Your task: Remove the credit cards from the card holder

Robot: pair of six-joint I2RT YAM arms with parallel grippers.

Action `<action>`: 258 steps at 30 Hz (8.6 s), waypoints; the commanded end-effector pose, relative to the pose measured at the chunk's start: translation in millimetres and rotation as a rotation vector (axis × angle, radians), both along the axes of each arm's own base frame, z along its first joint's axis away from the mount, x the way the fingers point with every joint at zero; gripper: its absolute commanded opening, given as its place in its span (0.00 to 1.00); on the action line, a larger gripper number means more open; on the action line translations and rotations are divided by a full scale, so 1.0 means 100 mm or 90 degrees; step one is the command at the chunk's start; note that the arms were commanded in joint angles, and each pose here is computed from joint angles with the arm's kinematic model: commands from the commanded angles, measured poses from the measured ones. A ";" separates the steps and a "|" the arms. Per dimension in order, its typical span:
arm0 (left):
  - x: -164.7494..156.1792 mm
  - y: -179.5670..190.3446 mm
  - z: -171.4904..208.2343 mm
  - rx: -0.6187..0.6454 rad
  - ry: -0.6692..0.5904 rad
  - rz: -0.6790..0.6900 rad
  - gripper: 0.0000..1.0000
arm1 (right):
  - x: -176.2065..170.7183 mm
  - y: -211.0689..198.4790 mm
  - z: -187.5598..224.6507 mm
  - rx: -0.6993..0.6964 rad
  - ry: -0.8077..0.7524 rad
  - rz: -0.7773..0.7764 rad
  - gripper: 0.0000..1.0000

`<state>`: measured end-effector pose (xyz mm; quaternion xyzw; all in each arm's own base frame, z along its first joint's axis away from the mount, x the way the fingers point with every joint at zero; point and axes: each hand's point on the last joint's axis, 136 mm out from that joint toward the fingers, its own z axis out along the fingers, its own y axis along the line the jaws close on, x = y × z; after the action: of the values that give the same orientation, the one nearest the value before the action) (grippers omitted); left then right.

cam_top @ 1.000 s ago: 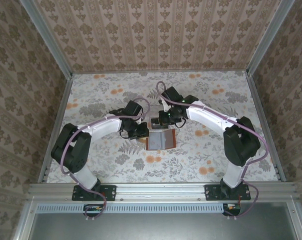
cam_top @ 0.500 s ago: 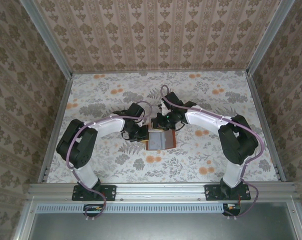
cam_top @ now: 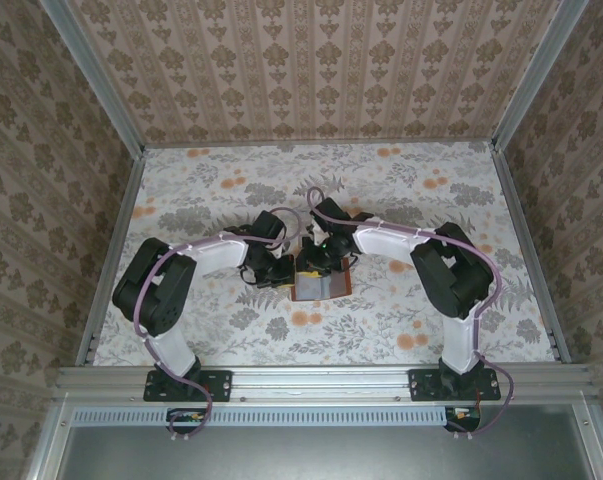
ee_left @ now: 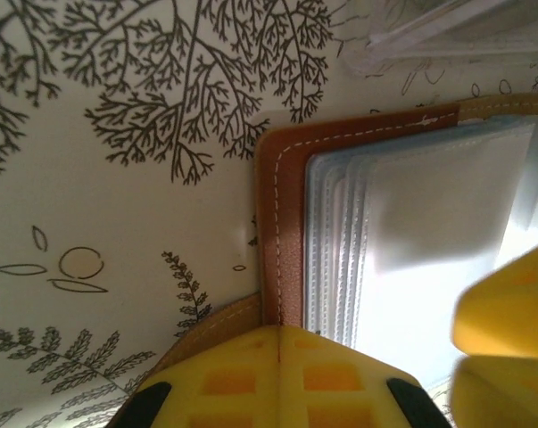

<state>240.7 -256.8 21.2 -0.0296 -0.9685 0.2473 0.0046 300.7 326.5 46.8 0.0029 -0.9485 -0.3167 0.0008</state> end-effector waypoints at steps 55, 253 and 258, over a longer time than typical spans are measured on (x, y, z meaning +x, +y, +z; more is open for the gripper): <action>-0.07 0.15 -0.08 0.033 0.011 0.001 0.00 | -0.10 -0.96 0.05 -0.365 -0.069 0.043 0.12; -0.08 -0.21 0.05 0.023 0.027 -0.062 0.01 | -0.08 -0.81 -0.10 -0.068 -0.003 -0.012 0.07; -0.09 -0.20 0.03 0.026 0.028 -0.062 0.00 | -0.07 -0.89 -0.08 -0.091 -0.009 -0.010 0.07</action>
<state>240.3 -284.9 28.1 -0.0671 -0.9672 0.2434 0.0286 295.1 252.4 34.7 -0.0050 -0.9590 -0.2834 -0.0031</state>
